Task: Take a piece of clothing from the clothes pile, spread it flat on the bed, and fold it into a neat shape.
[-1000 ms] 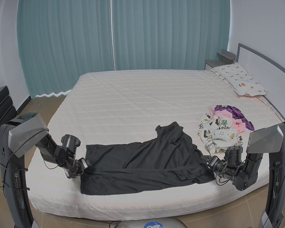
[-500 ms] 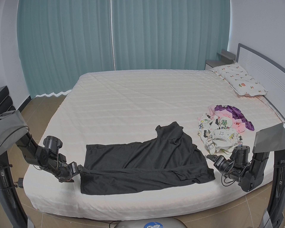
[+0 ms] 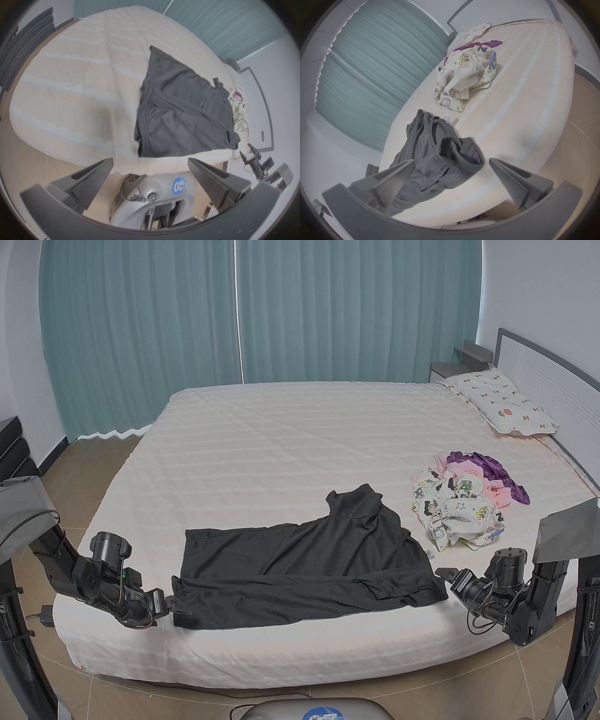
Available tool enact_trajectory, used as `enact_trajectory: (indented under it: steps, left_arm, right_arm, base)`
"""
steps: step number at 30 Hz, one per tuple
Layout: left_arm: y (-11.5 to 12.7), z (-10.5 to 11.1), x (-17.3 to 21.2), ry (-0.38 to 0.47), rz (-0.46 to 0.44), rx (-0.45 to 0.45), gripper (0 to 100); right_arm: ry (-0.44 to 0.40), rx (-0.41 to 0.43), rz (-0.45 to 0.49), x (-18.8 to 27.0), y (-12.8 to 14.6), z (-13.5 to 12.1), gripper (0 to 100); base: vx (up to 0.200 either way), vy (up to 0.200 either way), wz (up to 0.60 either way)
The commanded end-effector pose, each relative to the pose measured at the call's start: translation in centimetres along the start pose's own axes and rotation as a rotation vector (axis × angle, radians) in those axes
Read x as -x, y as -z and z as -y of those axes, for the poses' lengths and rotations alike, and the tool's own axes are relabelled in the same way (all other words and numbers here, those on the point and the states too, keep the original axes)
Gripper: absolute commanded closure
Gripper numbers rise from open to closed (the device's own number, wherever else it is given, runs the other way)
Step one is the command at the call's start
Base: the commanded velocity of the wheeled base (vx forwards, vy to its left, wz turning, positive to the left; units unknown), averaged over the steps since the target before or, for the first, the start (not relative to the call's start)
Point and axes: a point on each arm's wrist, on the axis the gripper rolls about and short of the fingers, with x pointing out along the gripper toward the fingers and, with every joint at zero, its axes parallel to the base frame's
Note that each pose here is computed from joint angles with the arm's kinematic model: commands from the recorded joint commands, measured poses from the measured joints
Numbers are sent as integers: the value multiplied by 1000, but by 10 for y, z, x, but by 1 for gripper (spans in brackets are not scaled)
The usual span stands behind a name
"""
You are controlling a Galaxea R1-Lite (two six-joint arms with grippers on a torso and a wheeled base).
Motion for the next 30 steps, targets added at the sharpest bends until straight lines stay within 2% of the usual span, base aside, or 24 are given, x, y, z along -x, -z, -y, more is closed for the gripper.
enact_trajectory:
  steps: [1, 3, 12, 15, 16, 23, 30]
  left_arm:
    - [6, 19, -17, -26, 40, 8, 0]
    - [13, 21, -26, -74, 55, -7, 0]
    - [21, 24, -37, -109, 57, -29, 0]
    - [25, 26, -41, -150, 61, -43, 0]
    - [25, 27, -42, -157, 64, -45, 100]
    - [28, 27, -45, -192, 75, -51, 100]
    - [23, 22, -37, -234, 116, 11, 100]
  right_arm:
    - [0, 2, -5, -1, 2, 0, 0]
    - [-1, 0, -4, 0, 1, 0, 0]
    - [-1, 0, -4, 0, 1, 0, 0]
    - [0, 0, -3, 0, 1, 0, 0]
    - [1, 0, -4, 0, 1, 0, 0]
    - [14, 3, -24, 4, 5, 3, 0]
    - [3, 34, -86, 16, 10, 7, 0]
  base:
    - [0, 0, 0]
    - [0, 0, 0]
    - [0, 0, 0]
    - [0, 0, 0]
    - [0, 0, 0]
    - [0, 0, 0]
    - [0, 0, 0]
